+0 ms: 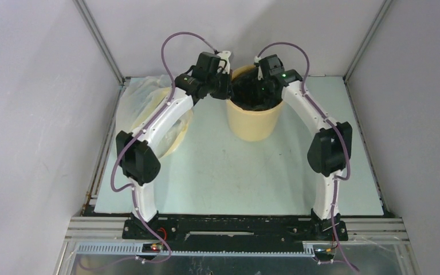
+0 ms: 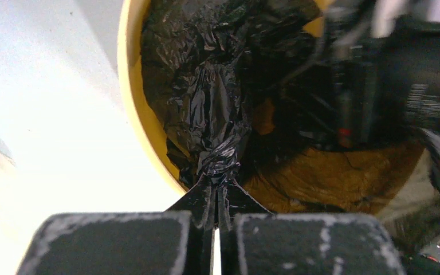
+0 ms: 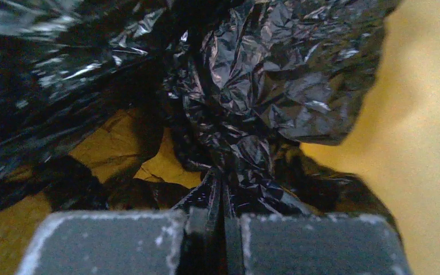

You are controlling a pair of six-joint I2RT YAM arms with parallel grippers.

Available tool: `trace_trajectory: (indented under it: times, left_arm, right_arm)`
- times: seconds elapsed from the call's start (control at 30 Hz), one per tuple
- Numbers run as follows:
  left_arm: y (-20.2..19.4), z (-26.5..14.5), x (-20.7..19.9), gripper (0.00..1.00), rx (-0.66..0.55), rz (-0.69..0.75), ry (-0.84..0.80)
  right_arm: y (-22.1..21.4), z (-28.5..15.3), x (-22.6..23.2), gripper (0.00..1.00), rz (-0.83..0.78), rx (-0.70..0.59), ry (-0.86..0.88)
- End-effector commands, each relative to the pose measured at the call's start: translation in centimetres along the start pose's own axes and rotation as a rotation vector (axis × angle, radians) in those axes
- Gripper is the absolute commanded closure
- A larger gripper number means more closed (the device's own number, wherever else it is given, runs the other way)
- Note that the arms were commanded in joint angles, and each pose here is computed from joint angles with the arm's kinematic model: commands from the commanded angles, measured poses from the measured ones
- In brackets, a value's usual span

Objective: Put the trash bags into the trash bin

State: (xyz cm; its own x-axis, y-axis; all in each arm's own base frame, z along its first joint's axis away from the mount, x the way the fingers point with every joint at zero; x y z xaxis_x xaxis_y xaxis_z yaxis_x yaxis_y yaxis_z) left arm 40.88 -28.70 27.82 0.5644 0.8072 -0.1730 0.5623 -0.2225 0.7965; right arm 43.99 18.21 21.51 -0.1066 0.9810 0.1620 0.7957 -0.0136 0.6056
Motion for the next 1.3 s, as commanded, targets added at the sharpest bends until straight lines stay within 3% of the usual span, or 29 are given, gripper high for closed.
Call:
trace_trajectory:
  times: [0.0, 0.4, 0.53, 0.73, 1.0, 1.27]
  left_arm:
    - [-0.5, -2.3, -1.9, 1.00, 0.007, 0.000, -0.029]
    - [0.0, -3.8, -2.1, 1.00, -0.030, -0.019, -0.021]
    - [-0.3, -4.3, -2.1, 1.00, -0.035, -0.016, -0.024]
    - [-0.9, -5.5, -2.3, 1.00, -0.032, -0.017, -0.028]
    - [-2.1, -8.2, -2.7, 1.00, -0.062, -0.036, -0.023]
    - [-1.6, -10.6, -2.8, 1.00, -0.107, -0.046, -0.013]
  right_arm:
    - [-1.6, 2.0, 2.1, 1.00, -0.051, 0.093, 0.085]
    - [-9.1, 2.3, 6.0, 1.00, -0.089, 0.313, 0.268]
    - [-11.0, -0.1, 9.2, 1.00, -0.049, 0.388, 0.542]
    - [-11.6, -3.5, 10.3, 1.00, -0.014, 0.378, 0.650]
    - [-14.3, -6.4, 11.5, 1.00, -0.049, 0.385, 0.655]
    - [-8.4, -8.7, 9.1, 1.00, -0.053, 0.126, 0.410]
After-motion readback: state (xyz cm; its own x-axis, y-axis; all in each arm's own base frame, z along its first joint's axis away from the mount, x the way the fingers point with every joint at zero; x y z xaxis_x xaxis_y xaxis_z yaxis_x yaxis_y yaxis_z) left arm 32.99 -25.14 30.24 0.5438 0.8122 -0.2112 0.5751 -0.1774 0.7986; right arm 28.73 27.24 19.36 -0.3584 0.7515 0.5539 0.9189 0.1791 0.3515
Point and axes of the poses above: each gripper's point midway between its finger pads, its own z axis out along the fingers, its own x axis along the line the jaws close on, y = z × x, the point moved 4 cm from there along -z, back along the fingers, and after that the axes turned 9 degrees about z, right-handed, at the moved point
